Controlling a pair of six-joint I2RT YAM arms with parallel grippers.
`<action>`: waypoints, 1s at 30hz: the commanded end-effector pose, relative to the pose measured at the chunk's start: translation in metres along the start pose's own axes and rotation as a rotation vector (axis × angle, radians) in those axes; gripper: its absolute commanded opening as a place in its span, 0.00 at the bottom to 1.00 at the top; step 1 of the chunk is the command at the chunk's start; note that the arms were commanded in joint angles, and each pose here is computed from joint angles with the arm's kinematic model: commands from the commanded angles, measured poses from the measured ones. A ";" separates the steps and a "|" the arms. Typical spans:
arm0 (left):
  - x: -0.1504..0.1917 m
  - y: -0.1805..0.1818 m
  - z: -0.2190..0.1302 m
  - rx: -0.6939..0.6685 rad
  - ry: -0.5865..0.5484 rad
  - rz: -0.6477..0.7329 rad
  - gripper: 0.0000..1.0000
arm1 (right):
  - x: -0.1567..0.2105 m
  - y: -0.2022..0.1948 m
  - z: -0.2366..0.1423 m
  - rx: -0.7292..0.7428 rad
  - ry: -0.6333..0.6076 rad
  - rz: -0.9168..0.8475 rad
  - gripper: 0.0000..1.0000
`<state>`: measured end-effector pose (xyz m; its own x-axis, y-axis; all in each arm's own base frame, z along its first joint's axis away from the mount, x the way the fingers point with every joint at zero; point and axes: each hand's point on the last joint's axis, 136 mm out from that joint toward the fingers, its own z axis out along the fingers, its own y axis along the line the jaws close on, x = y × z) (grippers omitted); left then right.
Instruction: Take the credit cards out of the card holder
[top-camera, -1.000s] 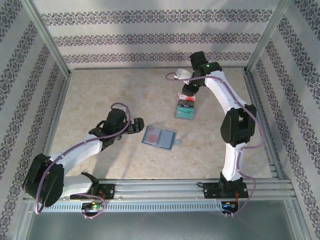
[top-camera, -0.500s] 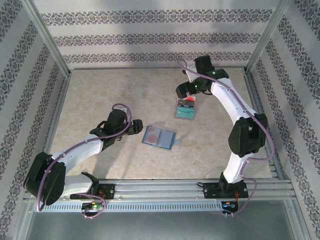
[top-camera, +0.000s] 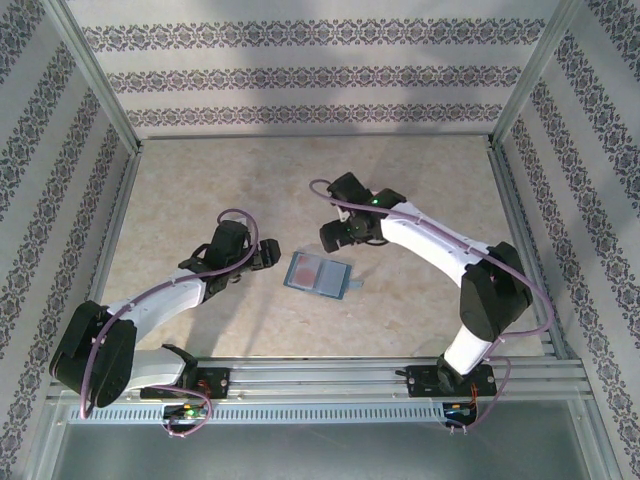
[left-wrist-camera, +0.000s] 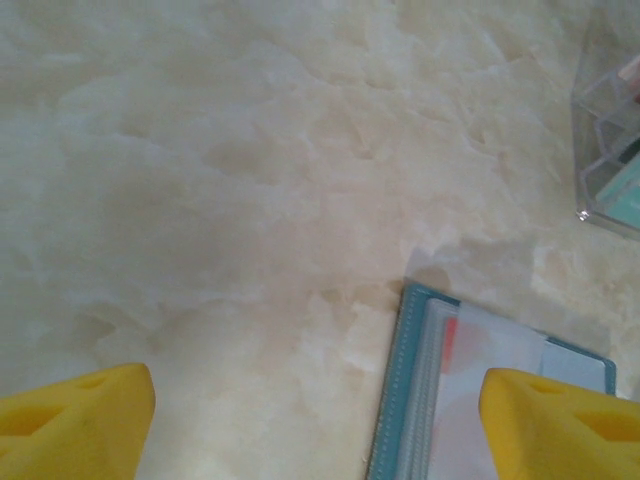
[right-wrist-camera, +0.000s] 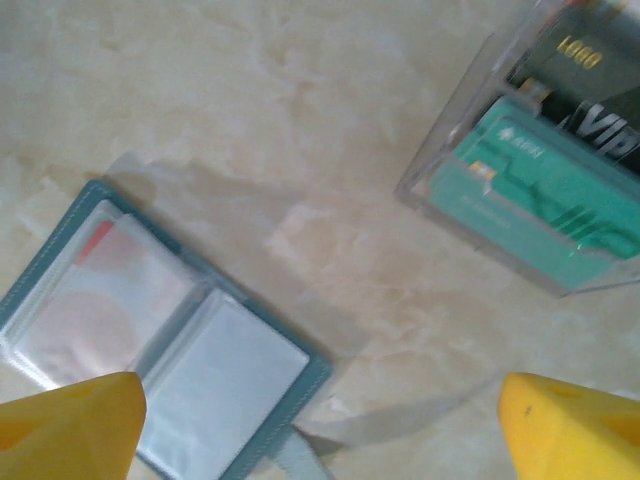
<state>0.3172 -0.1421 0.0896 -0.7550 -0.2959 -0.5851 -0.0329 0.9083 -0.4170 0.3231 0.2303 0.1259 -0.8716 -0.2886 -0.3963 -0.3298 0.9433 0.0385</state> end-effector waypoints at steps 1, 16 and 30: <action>-0.006 0.015 -0.002 -0.035 -0.032 -0.043 0.85 | 0.017 0.010 0.005 0.053 0.017 0.127 0.84; -0.005 0.040 -0.016 -0.076 -0.064 -0.076 0.87 | 0.034 0.098 0.059 0.005 0.124 0.140 0.78; -0.001 0.044 -0.017 -0.082 -0.063 -0.087 0.88 | 0.046 0.105 0.089 0.009 0.196 0.124 0.77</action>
<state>0.3079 -0.1043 0.0852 -0.7116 -0.3712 -0.5965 -0.1240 0.9021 -0.4134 0.2833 0.3246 0.0322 -0.9574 -0.1904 -0.2172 -0.2086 0.9759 0.0640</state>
